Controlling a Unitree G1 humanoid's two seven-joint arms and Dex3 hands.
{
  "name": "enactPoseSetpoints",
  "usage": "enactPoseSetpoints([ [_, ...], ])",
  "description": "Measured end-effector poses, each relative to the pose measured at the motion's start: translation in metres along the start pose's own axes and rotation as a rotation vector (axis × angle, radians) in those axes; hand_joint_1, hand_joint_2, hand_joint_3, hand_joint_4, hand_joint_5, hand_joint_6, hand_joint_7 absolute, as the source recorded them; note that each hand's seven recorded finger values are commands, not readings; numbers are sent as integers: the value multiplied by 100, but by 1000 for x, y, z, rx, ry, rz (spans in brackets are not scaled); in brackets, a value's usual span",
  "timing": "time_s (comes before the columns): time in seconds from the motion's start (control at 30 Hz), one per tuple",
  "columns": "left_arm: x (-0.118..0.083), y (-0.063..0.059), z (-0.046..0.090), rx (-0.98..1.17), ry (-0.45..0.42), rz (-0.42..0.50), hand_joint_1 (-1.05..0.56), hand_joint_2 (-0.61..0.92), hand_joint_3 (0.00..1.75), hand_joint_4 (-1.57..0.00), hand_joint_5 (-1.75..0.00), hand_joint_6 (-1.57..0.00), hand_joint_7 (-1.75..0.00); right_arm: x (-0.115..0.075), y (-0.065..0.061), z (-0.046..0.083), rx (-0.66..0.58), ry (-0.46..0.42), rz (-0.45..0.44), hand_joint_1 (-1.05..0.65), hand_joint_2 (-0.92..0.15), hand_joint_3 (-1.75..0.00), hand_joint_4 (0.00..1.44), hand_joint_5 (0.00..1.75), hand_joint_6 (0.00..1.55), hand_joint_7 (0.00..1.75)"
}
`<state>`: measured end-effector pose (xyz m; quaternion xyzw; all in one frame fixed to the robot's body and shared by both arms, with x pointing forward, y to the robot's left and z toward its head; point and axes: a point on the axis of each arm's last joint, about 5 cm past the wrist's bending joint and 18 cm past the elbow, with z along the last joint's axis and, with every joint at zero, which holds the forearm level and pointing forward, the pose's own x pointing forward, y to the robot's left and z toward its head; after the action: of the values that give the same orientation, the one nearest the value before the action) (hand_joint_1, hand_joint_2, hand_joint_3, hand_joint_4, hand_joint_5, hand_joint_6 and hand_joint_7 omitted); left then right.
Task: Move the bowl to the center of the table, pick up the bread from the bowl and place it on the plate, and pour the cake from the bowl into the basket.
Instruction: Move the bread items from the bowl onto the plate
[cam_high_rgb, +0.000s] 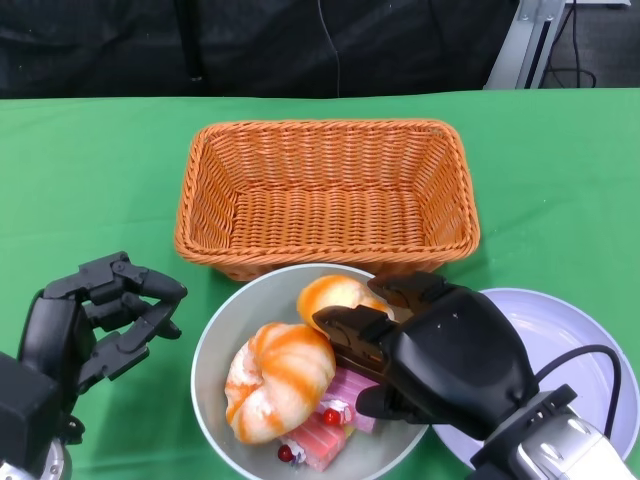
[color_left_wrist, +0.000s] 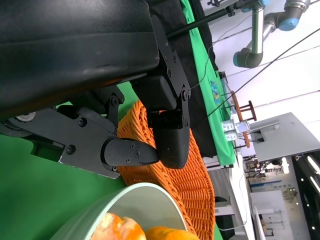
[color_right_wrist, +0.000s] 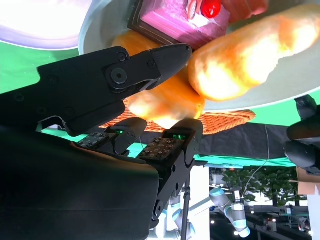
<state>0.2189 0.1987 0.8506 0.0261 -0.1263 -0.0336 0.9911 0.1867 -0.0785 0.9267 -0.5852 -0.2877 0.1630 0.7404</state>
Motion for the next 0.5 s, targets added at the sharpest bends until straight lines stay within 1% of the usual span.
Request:
enactPoseSetpoints([
  [0.17, 0, 0, 0, 3, -7, -2, -25, 88, 27, -90, -120, -97, -89, 2, 4, -1, -16, 2, 8, -76, -92, -5, 88, 2, 61, 0],
  [0.37, -1, 0, 0, 3, -7, -2, -25, 89, 26, -90, -120, -97, -89, 2, 4, -1, -17, 5, 6, -76, -92, -5, 88, 2, 62, 0],
  [0.5, -1, 0, -1, -4, -7, -1, -23, 89, 24, -90, -120, -98, -89, 6, 8, -4, -27, 4, 9, -76, -92, -5, 89, 3, 63, 1],
])
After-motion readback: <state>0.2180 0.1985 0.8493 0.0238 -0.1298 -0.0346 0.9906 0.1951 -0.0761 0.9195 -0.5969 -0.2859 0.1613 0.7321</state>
